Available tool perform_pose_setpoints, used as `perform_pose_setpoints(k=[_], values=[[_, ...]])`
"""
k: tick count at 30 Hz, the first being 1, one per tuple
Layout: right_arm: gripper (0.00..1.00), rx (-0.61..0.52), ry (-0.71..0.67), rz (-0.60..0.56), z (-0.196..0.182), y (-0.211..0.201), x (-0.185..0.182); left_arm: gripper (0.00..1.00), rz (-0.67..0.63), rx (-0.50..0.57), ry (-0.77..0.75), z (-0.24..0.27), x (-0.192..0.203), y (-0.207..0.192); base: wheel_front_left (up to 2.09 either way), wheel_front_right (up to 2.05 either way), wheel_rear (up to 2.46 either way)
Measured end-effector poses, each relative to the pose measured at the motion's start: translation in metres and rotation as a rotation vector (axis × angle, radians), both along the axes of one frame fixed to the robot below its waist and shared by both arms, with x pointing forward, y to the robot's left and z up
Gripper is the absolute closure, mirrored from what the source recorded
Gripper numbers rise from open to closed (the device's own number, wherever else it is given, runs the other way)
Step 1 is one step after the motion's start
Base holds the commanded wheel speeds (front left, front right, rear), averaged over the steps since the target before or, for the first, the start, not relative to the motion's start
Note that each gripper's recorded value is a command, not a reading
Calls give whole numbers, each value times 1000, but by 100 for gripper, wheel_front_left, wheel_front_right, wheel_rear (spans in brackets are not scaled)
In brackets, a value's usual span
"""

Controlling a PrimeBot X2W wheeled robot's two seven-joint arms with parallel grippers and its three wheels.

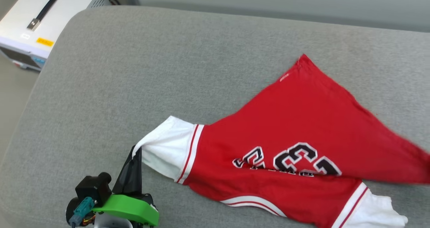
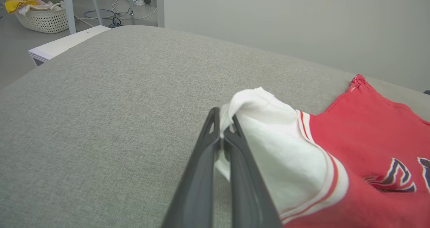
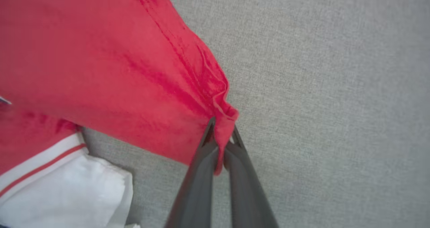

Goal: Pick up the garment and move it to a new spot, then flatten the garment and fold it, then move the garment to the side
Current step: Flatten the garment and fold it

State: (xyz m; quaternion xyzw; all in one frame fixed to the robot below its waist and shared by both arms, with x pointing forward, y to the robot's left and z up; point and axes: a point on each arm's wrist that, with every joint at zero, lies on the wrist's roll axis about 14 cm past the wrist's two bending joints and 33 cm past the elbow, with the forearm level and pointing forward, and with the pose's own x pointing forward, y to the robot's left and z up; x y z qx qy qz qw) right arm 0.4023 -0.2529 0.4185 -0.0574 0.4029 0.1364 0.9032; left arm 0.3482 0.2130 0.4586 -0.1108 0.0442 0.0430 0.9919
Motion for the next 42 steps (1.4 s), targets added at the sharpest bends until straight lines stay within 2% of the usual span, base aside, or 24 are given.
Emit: perform_pose_setpoints(k=[9,13,14,15,16,17,20,23,27,31,36,42], values=[[100,58,247,-165,-58,-9,-122,100,-54,3,-22,9,3,-13,0,0,0],[100,60,288,-188,-69,-8,-136,100,-60,6,-21,9,3,-13,0,0,0],[96,68,277,-197,-69,-8,-134,100,-60,7,-20,9,3,-13,0,0,0],[63,71,267,-200,-68,-7,-133,100,-61,7,-20,9,3,-14,0,0,0],[17,70,247,-199,-66,-7,-130,100,-62,8,-20,9,3,-14,0,0,0],[0,66,213,-197,-61,-8,-123,100,-61,9,-21,9,3,-14,0,0,0],[0,68,112,-187,-44,-7,-100,100,-62,10,-20,10,3,-15,0,0,0],[0,74,-61,-157,-6,-4,-57,100,-65,9,-23,11,3,-16,0,0,0],[0,78,-259,-75,49,12,-4,100,-69,7,-16,9,2,-18,0,0,0],[0,66,-354,46,87,42,34,100,-75,10,-10,7,6,-20,0,0,0],[0,24,-313,226,95,91,65,100,-82,8,-21,9,17,-24,0,0,0],[0,-96,-85,364,54,118,87,100,-81,2,-33,9,30,-27,0,0,0]])
